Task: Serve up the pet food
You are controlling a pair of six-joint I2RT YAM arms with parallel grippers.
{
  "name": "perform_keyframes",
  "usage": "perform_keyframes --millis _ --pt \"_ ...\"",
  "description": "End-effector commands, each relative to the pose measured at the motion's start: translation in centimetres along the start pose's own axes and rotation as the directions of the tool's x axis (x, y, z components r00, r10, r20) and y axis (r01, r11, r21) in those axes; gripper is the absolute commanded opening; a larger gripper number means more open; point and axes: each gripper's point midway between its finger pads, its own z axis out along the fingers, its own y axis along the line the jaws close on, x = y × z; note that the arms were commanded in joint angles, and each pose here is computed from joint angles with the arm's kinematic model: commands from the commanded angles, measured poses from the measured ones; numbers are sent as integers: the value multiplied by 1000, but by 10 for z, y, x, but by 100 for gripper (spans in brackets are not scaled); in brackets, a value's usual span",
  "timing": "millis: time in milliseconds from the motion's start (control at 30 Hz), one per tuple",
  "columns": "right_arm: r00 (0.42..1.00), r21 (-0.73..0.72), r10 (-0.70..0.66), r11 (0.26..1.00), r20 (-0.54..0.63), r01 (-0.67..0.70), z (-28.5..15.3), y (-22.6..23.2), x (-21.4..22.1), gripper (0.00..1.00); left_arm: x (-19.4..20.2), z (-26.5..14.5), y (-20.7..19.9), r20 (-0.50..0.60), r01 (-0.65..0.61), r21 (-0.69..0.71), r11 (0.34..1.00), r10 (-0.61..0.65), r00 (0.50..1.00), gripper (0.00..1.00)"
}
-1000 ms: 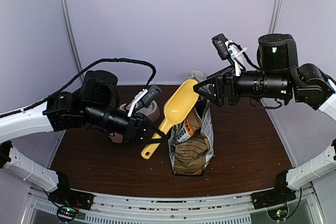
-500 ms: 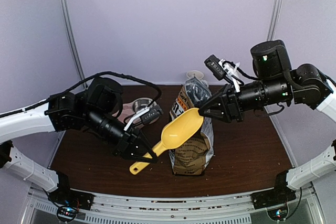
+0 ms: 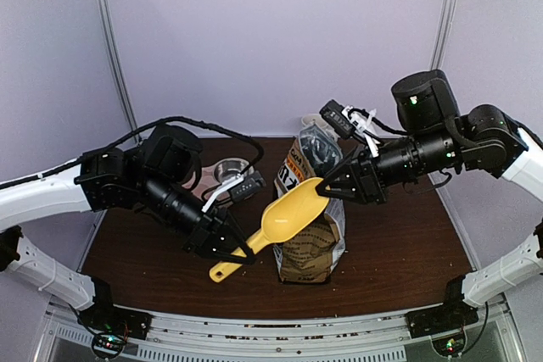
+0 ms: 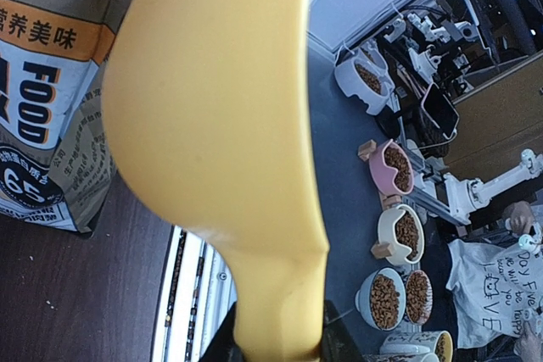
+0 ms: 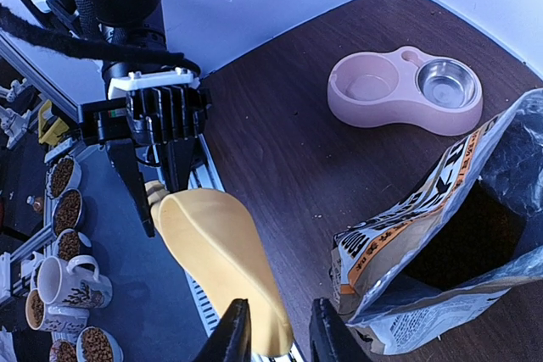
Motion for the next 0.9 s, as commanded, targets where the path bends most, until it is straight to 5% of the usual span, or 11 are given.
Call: perform_keyframes --millis 0,367,467,600,733,867 --pt "1000 -8 0 1000 20 1 2 0 -4 24 -14 -4 -12 29 -55 38 998 54 998 1" --pt "1000 -21 -8 1000 1 8 4 1 3 3 -15 -2 -10 29 -60 29 998 60 998 5" --pt "1000 -4 -5 1000 22 5 0 -1 -1 0 -17 -4 -4 43 -64 -10 998 64 997 27" --pt "996 50 22 998 89 -27 -8 -13 -11 0 -24 -13 15 122 -57 -77 995 66 990 77" --pt "977 80 84 992 197 -101 -23 -30 -24 0 -45 -41 30 308 -45 -140 989 87 947 88" --pt "934 79 151 979 324 -186 -41 -46 -36 0 -72 -81 30 518 -40 -207 978 144 843 95"
